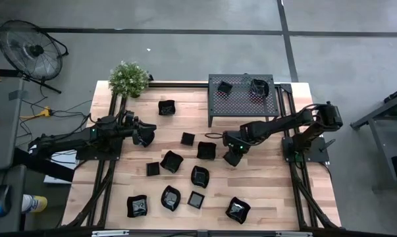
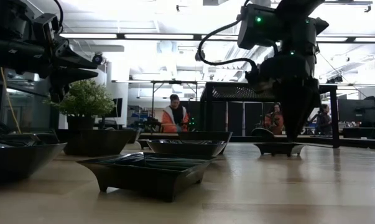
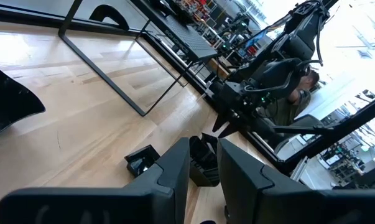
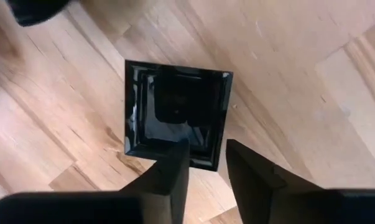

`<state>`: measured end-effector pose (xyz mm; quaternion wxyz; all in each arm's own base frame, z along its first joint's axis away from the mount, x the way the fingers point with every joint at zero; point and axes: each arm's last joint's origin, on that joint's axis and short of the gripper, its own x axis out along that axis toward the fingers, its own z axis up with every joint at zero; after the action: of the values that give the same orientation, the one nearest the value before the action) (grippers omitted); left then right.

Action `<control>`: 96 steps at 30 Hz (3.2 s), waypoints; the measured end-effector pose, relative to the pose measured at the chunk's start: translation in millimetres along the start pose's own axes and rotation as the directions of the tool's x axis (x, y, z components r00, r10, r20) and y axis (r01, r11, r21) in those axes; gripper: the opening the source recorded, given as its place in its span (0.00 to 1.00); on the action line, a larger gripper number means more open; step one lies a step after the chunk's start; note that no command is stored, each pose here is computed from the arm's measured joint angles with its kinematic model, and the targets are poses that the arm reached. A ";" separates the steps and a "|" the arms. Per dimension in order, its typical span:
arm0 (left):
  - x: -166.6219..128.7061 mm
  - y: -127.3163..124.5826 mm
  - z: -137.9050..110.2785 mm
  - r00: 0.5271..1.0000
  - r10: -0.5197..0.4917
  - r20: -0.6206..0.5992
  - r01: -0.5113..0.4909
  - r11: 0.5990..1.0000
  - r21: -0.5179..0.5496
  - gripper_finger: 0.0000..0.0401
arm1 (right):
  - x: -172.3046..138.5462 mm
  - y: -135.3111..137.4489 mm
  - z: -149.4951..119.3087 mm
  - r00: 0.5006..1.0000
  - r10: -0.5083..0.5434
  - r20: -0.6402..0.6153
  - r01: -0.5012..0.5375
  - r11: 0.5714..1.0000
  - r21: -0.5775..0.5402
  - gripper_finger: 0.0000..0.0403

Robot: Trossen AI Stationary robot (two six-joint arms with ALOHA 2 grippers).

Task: Pick & Place Mini shaped plates
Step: Stack the black square plate on top of the black square plate on the shelf

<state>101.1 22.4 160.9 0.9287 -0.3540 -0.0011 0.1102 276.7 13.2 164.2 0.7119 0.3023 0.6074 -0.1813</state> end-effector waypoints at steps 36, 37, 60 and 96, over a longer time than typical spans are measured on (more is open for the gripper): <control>0.0 0.0 0.0 1.000 0.000 0.000 0.000 1.000 0.000 0.20 | 18.3 -3.6 3.0 1.000 -0.004 -0.022 0.003 0.999 -0.050 0.19; 0.0 0.0 0.0 1.000 0.000 0.000 0.000 1.000 0.000 0.20 | 18.3 -3.6 3.0 1.000 -0.004 -0.022 0.003 0.999 -0.050 0.17; 0.0 0.0 0.0 1.000 0.000 0.000 0.000 1.000 0.000 0.20 | -31.8 -0.3 -3.8 0.983 0.169 0.071 -0.170 0.985 0.009 0.00; 0.0 0.0 0.0 1.000 0.000 0.000 0.000 1.000 0.000 0.20 | -175.2 -92.7 4.6 0.609 0.141 0.781 -0.391 0.910 0.141 0.00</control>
<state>101.1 22.4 160.9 0.9288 -0.3538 -0.0010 0.1101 187.8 -78.6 315.8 0.8639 0.3902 0.1684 -0.2703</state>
